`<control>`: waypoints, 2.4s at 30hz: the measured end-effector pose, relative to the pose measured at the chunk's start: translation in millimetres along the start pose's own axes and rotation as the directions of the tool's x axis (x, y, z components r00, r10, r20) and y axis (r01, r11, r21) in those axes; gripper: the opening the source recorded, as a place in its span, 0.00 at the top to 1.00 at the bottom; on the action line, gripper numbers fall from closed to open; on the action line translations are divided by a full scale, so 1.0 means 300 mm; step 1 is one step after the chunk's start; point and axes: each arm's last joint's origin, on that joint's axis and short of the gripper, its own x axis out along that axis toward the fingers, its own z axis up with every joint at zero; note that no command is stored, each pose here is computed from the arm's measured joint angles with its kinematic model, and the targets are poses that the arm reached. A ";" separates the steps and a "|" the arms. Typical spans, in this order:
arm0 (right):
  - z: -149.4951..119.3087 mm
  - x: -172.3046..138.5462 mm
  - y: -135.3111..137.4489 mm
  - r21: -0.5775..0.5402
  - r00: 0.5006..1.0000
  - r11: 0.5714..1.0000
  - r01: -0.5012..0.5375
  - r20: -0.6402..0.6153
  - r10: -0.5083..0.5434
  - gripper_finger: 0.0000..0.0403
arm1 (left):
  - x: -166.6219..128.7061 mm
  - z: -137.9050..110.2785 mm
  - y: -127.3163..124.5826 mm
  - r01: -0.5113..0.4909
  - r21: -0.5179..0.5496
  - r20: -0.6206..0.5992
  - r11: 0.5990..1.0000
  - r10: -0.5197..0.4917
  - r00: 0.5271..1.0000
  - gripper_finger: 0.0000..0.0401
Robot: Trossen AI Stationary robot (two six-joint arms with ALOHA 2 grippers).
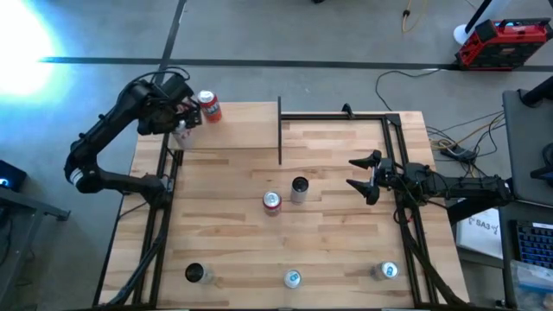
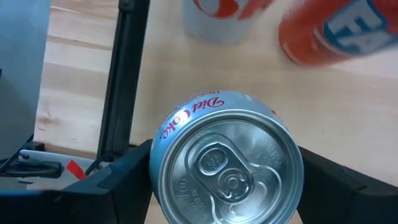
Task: Place canned beverage on shelf
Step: Put the red and silver soda can and align the with the other red silver soda can on the shelf
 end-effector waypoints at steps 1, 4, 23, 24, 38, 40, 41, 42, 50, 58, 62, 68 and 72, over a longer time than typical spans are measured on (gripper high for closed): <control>0.000 0.000 0.000 0.000 1.000 1.000 0.000 0.000 0.000 0.09 | 0.002 0.006 0.002 -0.001 -0.007 0.003 1.000 0.001 1.000 0.29; 0.000 0.000 0.000 0.000 1.000 1.000 0.000 0.000 0.000 0.09 | 0.012 0.023 0.000 0.000 -0.029 0.008 1.000 0.000 1.000 0.29; 0.000 0.000 0.000 0.000 1.000 1.000 0.000 0.000 0.000 0.09 | 0.045 0.056 -0.023 -0.006 -0.061 -0.009 0.998 0.005 1.000 0.29; 0.000 0.000 0.000 0.000 1.000 1.000 0.000 0.000 0.000 0.09 | 0.045 0.057 -0.022 -0.006 -0.063 -0.009 0.998 0.006 1.000 0.29; 0.000 0.000 0.000 0.000 1.000 1.000 0.000 0.000 0.000 0.09 | 0.050 0.065 -0.016 -0.024 -0.074 0.004 0.997 0.024 1.000 0.29; 0.000 0.000 0.000 0.000 1.000 1.000 0.000 0.000 0.000 0.09 | 0.050 0.065 -0.015 -0.026 -0.074 0.006 0.997 0.027 1.000 0.29; 0.000 0.000 0.000 0.000 1.000 1.000 0.000 0.000 0.000 0.09 | 0.050 0.065 -0.015 -0.027 -0.075 0.007 0.997 0.028 1.000 0.29; 0.000 0.000 0.000 0.000 1.000 1.000 0.000 0.000 0.000 0.09 | 0.050 0.065 -0.015 -0.028 -0.075 0.007 0.997 0.029 1.000 0.29; 0.000 0.000 0.000 0.000 1.000 1.000 0.000 0.000 0.000 0.09 | 0.050 0.065 -0.014 -0.031 -0.090 0.006 0.995 0.032 0.999 0.28; 0.000 0.000 0.000 0.000 1.000 1.000 0.000 0.000 0.000 0.09 | 0.051 0.065 -0.014 -0.034 -0.093 0.005 0.995 0.035 0.999 0.28; 0.000 0.000 0.000 0.000 1.000 1.000 -0.001 0.000 0.001 0.09 | 0.051 0.065 -0.014 -0.035 -0.093 0.004 0.995 0.035 0.999 0.28; 0.000 0.000 0.000 0.000 1.000 1.000 0.000 0.000 0.000 0.09 | 0.065 0.061 -0.011 -0.073 -0.086 -0.012 0.994 0.072 0.997 0.08; 0.000 0.000 0.000 0.000 1.000 1.000 0.000 0.000 0.000 0.09 | 0.056 0.060 -0.007 -0.064 -0.088 -0.009 0.994 0.063 0.998 0.04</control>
